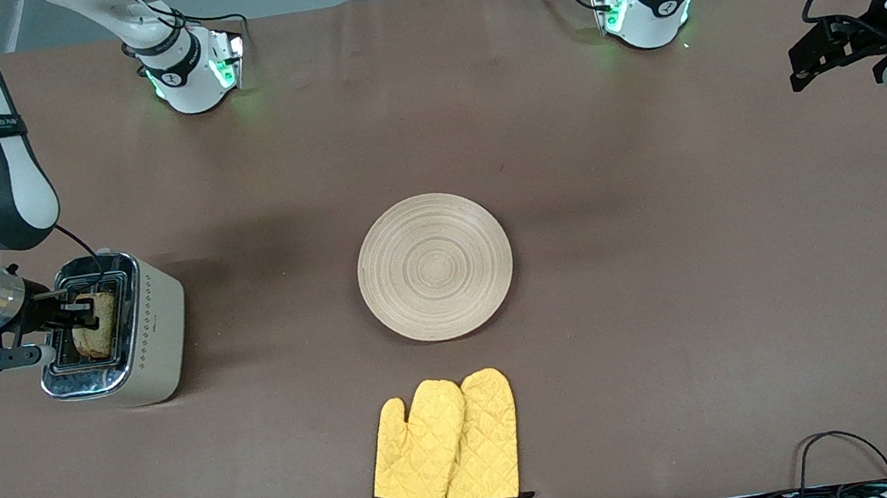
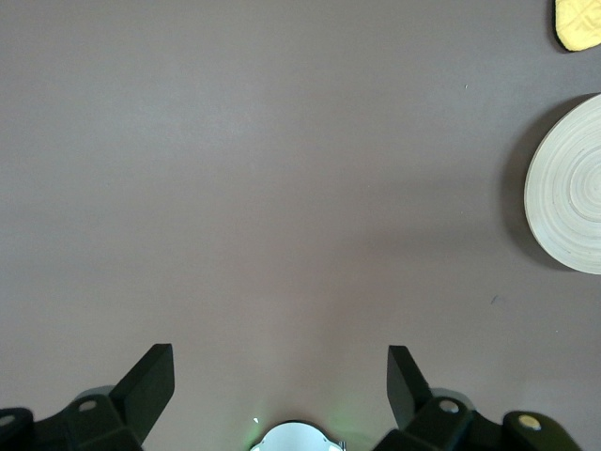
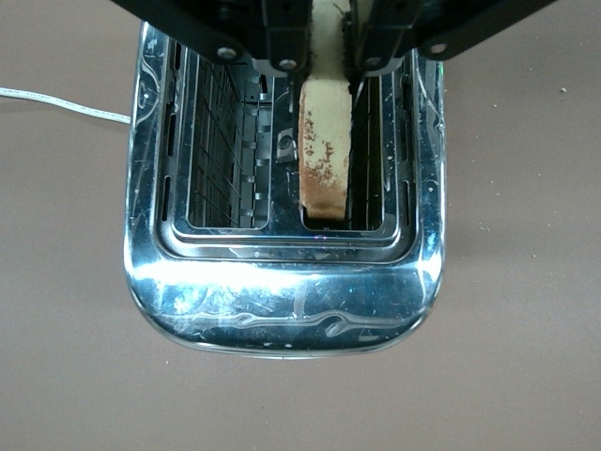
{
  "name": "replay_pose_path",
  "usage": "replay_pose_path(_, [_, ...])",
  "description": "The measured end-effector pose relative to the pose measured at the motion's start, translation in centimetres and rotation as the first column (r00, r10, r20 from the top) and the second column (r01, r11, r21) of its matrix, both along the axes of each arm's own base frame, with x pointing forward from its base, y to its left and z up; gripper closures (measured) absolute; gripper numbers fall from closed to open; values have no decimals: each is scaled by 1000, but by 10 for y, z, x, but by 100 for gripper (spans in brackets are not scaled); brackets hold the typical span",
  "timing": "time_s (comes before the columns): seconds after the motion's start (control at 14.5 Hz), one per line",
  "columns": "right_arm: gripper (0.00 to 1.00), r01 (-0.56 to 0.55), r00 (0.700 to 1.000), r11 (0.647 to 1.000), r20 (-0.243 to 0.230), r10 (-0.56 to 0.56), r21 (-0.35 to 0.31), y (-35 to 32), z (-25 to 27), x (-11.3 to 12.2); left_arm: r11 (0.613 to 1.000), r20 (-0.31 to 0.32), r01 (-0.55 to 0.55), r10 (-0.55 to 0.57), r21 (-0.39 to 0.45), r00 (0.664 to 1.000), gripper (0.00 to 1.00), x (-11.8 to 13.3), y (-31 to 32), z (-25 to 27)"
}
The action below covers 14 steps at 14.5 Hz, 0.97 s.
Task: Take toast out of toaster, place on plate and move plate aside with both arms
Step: 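Grasp the toast slice in the toaster with the right gripper, then lift the toast out and carry it over the wooden plate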
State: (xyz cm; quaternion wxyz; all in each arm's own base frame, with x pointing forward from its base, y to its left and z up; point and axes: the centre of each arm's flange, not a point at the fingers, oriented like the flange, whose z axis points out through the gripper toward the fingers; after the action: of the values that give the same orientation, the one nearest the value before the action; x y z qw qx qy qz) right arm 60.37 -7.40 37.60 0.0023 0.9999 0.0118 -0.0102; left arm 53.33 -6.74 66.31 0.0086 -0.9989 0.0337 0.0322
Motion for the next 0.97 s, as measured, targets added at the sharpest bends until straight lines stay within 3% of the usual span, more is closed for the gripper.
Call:
replay_pose_path(0.14, [89,-16,1000,1000,-3,16,1,-1,14,4,1000,0,0,0,0,1000,0,0,0,0])
replay_pose_path(0.34, [90,-23,998,1000,-61,24,18,0,74,6,1000,-1,0,0,0,1000,0,0,0,0])
replay_pose_path(0.55, [93,-17,997,997,-70,22,73,13,129,2,1000,-1,0,0,0,1000,0,0,0,0])
replay_pose_path(0.97, [93,-32,994,993,-96,43,113,145,158,-3,1000,-1,0,0,0,1000,0,0,0,0])
